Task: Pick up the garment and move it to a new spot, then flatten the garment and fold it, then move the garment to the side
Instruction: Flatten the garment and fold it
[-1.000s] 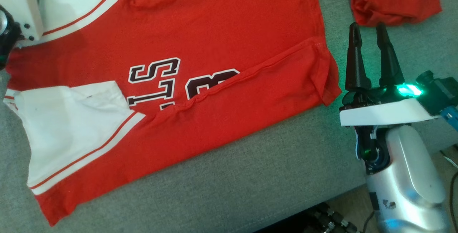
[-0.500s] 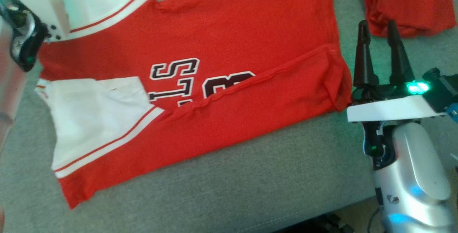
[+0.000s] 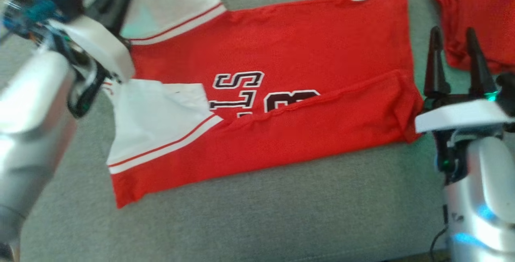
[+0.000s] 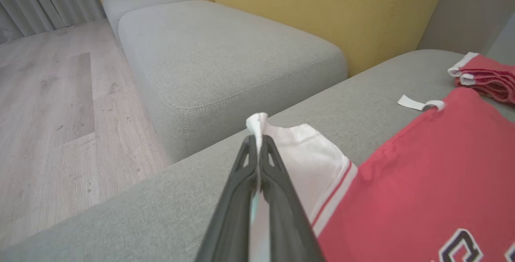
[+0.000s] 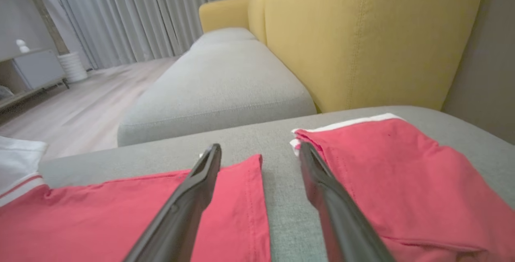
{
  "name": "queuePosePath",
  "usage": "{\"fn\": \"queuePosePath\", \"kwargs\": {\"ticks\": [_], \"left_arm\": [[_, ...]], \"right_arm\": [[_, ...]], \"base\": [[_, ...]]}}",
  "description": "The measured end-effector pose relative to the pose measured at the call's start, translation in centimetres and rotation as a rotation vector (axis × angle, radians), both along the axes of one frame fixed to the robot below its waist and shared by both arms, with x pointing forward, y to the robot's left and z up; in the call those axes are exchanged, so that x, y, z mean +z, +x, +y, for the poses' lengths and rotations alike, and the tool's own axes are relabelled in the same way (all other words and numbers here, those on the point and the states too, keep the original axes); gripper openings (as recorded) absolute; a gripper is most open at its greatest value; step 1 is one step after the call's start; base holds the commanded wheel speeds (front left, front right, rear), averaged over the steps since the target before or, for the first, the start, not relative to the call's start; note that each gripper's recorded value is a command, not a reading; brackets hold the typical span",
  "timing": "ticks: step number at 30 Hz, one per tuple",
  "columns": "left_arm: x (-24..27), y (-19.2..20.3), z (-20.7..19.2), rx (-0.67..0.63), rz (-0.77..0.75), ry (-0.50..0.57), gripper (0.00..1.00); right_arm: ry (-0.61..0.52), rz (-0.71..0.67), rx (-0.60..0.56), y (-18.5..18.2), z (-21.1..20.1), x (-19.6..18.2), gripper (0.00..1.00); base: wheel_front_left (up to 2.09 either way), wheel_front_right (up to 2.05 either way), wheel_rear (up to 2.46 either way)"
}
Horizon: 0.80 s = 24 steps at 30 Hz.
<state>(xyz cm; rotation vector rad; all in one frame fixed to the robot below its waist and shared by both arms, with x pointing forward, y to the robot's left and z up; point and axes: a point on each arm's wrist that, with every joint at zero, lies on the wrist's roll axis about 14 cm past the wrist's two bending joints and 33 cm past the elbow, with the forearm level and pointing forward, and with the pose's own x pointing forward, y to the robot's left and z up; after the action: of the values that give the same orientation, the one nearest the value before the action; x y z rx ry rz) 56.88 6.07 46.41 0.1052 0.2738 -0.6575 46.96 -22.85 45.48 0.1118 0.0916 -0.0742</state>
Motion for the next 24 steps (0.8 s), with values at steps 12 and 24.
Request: {"fn": "queuePosePath", "kwargs": {"ticks": [12,24], "left_arm": [[0.3,-3.8,0.7,-0.007,0.002,-0.012,0.0],[-2.5,-4.2,1.7,0.018,0.069,-0.002,0.0]], "right_arm": [[-0.087,0.372,0.041,6.0,0.2,-3.5,1.0],[-0.166,0.609,0.085,8.1,0.3,-9.1,1.0]], "base": [[0.0,0.0,0.0],[0.0,0.0,0.0]]}}
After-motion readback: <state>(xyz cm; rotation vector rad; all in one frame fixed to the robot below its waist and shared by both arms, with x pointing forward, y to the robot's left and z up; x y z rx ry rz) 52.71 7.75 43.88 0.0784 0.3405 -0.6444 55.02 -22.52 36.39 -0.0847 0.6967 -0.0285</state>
